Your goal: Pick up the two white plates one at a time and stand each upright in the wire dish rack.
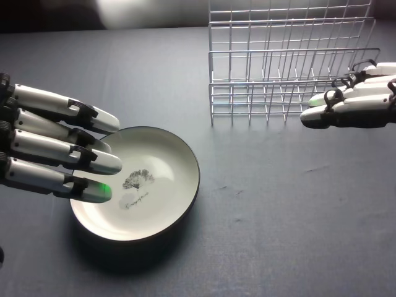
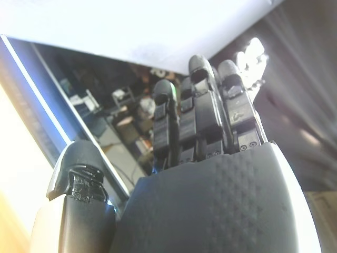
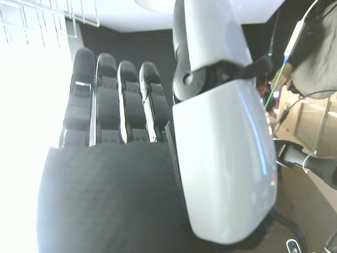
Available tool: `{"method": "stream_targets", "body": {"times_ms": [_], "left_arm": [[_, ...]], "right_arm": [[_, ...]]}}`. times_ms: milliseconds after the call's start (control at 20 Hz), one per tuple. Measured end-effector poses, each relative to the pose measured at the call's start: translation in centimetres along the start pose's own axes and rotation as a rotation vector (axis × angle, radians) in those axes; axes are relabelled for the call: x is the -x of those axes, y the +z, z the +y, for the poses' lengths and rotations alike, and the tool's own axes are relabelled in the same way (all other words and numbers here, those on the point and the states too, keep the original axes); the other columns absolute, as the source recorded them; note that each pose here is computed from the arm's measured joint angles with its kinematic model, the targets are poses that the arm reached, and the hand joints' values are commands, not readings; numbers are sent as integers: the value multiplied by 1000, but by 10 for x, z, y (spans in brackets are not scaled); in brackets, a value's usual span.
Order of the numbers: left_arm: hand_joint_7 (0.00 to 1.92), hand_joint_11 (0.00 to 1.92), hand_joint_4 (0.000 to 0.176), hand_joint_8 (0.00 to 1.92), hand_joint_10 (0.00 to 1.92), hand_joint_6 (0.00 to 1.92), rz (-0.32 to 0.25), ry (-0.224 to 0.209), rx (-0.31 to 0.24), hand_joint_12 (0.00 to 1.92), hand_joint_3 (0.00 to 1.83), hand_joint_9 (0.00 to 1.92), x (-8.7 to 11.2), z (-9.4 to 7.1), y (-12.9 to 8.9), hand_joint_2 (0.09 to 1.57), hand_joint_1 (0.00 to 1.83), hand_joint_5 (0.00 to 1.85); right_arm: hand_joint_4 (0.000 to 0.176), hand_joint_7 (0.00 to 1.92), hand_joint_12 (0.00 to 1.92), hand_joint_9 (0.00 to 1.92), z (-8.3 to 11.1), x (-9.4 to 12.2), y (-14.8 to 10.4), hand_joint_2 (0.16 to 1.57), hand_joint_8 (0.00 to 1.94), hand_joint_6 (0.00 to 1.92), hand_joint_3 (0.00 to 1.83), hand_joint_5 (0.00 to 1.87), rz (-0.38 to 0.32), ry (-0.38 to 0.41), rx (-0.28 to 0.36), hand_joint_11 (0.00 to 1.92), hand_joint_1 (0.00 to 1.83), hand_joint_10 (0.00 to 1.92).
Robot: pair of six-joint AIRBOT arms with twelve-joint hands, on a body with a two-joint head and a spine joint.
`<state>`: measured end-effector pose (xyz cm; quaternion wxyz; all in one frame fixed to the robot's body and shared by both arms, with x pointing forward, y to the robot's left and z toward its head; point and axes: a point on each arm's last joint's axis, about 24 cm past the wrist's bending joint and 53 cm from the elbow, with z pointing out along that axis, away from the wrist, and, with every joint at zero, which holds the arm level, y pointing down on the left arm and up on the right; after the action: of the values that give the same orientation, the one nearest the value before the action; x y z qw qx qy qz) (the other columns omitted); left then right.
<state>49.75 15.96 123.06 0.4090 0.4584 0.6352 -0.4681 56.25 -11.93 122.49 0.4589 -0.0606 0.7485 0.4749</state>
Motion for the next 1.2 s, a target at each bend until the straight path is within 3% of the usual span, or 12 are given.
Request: {"method": "stream_targets", "body": {"times_ms": [50,100,250,450,500,650,850,950,1000,1200], "left_arm": [[53,18,0,2,5,4,8,-1,-6,13,31,41,-2,-1,0,1201,0,67],[46,4,0,0,0,0,16,0,-14,10,14,34,-4,-3,0,1206,0,51],[52,2,0,3,4,3,34,-1,-31,10,11,41,-8,-7,1,1207,0,52],[25,0,0,9,6,4,60,-57,-38,0,8,16,-13,-4,6,1210,0,12],[16,0,0,5,0,2,67,-57,-37,0,7,2,-15,-4,6,1211,0,7],[24,0,0,6,5,4,115,-41,-38,0,7,13,-26,-1,8,1214,0,15],[9,0,0,3,2,2,127,-47,-11,0,4,5,-31,17,21,1210,0,5],[0,0,0,0,0,0,161,-77,5,0,3,0,-47,26,30,1208,0,0],[0,0,0,0,0,0,184,-86,16,0,0,0,-57,30,33,1204,0,0],[0,0,0,0,0,0,249,-90,40,0,0,0,-87,40,40,1200,0,0]], "right_arm": [[0,102,140,68,-1,-1,0,1231,7,11,14,123,3,-12,-3,0,18,20],[0,92,116,68,-1,-1,0,1239,1,1,5,106,3,-12,-3,0,3,10],[0,88,131,66,0,0,0,1238,0,0,1,106,2,-8,-1,0,0,4],[0,87,101,66,0,-1,0,1237,3,4,0,100,2,-9,-1,0,0,2],[0,54,19,32,0,-1,0,1246,2,3,3,61,2,-9,-1,0,0,1],[0,96,13,61,0,-1,0,1257,17,20,5,108,2,-9,-1,27,0,14],[0,108,28,54,1,-2,1,1256,8,11,2,125,4,-9,3,33,14,5],[0,68,20,22,1,-1,1,1260,2,4,4,94,4,-9,2,6,5,1],[0,97,112,46,1,-1,1,1252,6,7,2,132,3,-9,3,0,57,3],[0,98,111,42,-8,6,1,1254,4,5,0,128,-9,-20,-8,0,78,4]]}}
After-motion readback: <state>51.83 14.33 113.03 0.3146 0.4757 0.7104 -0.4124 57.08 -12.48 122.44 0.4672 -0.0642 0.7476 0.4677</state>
